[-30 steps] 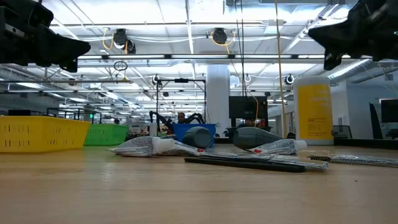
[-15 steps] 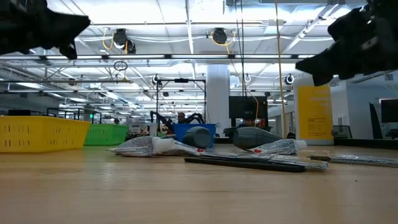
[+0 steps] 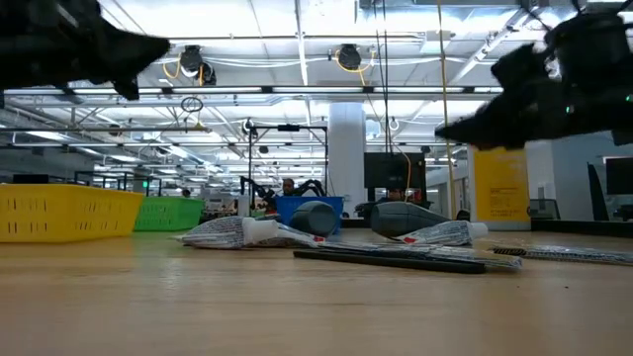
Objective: Pick & Place Travel size toiletries
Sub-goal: Put the blue shaving cream in the yellow basket
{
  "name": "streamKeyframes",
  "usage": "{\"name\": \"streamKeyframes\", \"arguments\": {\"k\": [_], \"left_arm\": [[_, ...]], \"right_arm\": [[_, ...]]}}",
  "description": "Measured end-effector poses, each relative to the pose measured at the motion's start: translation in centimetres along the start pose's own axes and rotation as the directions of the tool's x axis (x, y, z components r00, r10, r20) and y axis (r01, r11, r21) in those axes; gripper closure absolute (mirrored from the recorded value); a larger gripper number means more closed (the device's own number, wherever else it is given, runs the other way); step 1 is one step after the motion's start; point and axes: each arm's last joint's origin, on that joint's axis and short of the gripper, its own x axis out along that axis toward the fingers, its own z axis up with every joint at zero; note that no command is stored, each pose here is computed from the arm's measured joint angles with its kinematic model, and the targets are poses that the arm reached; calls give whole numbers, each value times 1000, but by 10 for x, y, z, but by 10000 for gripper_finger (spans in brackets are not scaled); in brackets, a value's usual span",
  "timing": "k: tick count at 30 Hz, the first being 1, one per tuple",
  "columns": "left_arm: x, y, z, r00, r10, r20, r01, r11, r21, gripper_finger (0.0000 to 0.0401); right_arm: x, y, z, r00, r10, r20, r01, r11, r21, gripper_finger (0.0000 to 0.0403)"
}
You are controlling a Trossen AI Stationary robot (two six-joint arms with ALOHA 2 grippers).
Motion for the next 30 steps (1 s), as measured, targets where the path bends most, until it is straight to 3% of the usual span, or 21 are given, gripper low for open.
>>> {"name": "streamKeyframes", "arguments": {"k": [3, 10, 12, 17, 20, 24, 26, 30], "left_arm": [[12, 0, -11, 990, 102, -94, -104, 995, -12, 380], [63, -2, -21, 936, 167, -311, -173, 985, 7, 380], [80, -4, -26, 895, 173, -412, -171, 984, 44, 380], [118, -12, -34, 740, 152, -655, -94, 988, 123, 368], [133, -15, -41, 669, 96, -737, -54, 995, 81, 332], [144, -19, -51, 620, -13, -784, -18, 999, -31, 258], [144, -20, -60, 591, -12, -806, -43, 998, -47, 221], [141, -14, -71, 532, 84, -842, -167, 986, -7, 174]], "right_arm": [[13, 2, -8, 997, 4, -74, -3, 1000, 15, 399], [41, 6, -14, 996, 6, -93, -3, 1000, 24, 399], [45, 7, -15, 996, 5, -86, -2, 999, 35, 399], [53, 8, -19, 995, 6, -98, -1, 999, 53, 399], [53, 9, -25, 991, 7, -135, 3, 997, 75, 399], [53, 9, -27, 990, 6, -138, 4, 997, 77, 399], [53, 9, -28, 989, 7, -150, 4, 998, 70, 399], [53, 9, -27, 989, 7, -147, 5, 997, 82, 399]]}}
